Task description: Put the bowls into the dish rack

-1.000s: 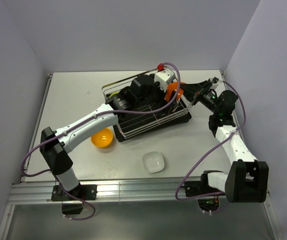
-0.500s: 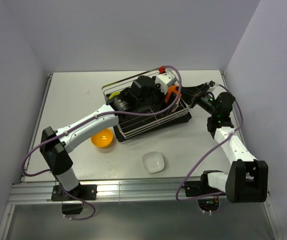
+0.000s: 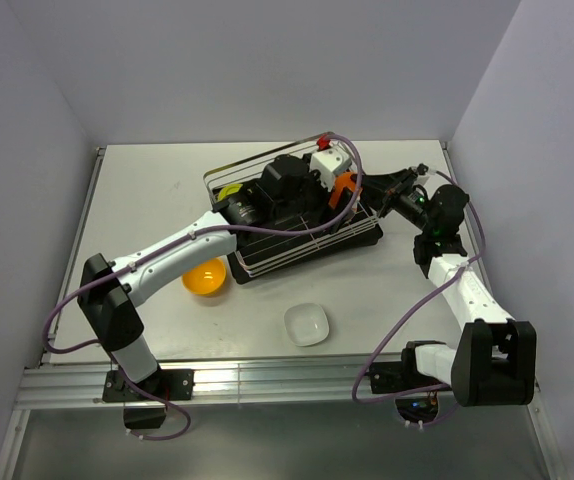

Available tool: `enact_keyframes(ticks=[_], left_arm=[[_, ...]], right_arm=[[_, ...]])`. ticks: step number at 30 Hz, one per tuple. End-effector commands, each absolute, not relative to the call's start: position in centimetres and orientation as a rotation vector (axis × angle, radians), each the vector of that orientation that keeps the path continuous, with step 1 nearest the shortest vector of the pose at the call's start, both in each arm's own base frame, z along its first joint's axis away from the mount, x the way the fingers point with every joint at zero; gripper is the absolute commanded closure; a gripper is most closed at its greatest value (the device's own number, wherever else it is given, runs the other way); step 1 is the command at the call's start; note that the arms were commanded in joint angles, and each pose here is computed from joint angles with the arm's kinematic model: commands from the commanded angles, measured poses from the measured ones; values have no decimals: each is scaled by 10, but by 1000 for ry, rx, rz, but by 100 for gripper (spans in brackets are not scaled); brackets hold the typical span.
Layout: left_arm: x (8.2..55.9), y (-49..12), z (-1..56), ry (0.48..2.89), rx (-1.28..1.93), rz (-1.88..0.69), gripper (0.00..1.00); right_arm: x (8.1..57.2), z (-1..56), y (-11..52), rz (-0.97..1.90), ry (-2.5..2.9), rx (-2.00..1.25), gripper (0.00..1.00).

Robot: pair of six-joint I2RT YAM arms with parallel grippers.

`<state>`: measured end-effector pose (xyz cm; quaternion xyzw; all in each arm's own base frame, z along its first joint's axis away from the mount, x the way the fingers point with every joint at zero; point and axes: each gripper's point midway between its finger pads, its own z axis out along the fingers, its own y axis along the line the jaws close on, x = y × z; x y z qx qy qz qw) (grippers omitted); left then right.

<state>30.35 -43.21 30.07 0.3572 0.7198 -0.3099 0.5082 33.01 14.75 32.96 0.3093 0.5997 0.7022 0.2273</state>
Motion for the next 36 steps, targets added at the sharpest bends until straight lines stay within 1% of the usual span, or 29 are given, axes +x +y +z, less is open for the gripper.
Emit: enact_keyframes(ticks=[1,5,8,9,11,12,14,15,17,18,21,23,25,26,28,29,31,32,35,36], left_arm=[[297,-432,313,1699,866,-764,11],[300,-433,308,1719,870,-740,10],[299,-432,307,1715,880,-748,17],[297,-433,307,1712,886,-757,23],[295,-432,308,1709,887,-766,31],[294,-433,308,1708,888,-771,42],[289,-433,312,1694,903,-797,57],[288,-433,313,1694,904,-801,73],[286,-432,315,1697,899,-808,93],[286,-431,315,1702,892,-809,100],[285,-426,320,1693,868,-811,100],[284,-422,326,1684,847,-805,100],[285,-419,332,1677,833,-796,100],[286,-417,334,1674,825,-791,100],[290,-413,339,1672,803,-769,100],[291,-411,344,1662,791,-765,100],[296,-406,349,1665,768,-753,100],[298,-405,350,1664,763,-753,100],[307,-394,356,1670,725,-741,100],[308,-392,357,1672,714,-749,100]], right_arm=[[311,358,154,1995,1611,731,100],[311,359,154,1994,1612,726,100],[311,359,154,1995,1616,730,100],[311,359,154,1995,1616,732,100],[311,358,154,1993,1618,734,100],[312,358,155,1992,1622,735,100],[311,357,155,1984,1632,723,100],[312,357,155,1977,1642,728,100],[312,355,156,1962,1659,720,100],[313,354,156,1959,1665,727,100],[314,351,157,1938,1694,737,99],[314,349,157,1914,1712,724,90],[316,349,157,1905,1722,728,85],[314,348,161,1908,1733,717,80],[312,350,166,1909,1747,704,77],[313,349,166,1902,1752,695,69],[312,350,167,1897,1761,691,64],[312,350,167,1890,1763,679,56],[313,349,169,1870,1783,671,47],[313,349,169,1867,1784,668,46]])
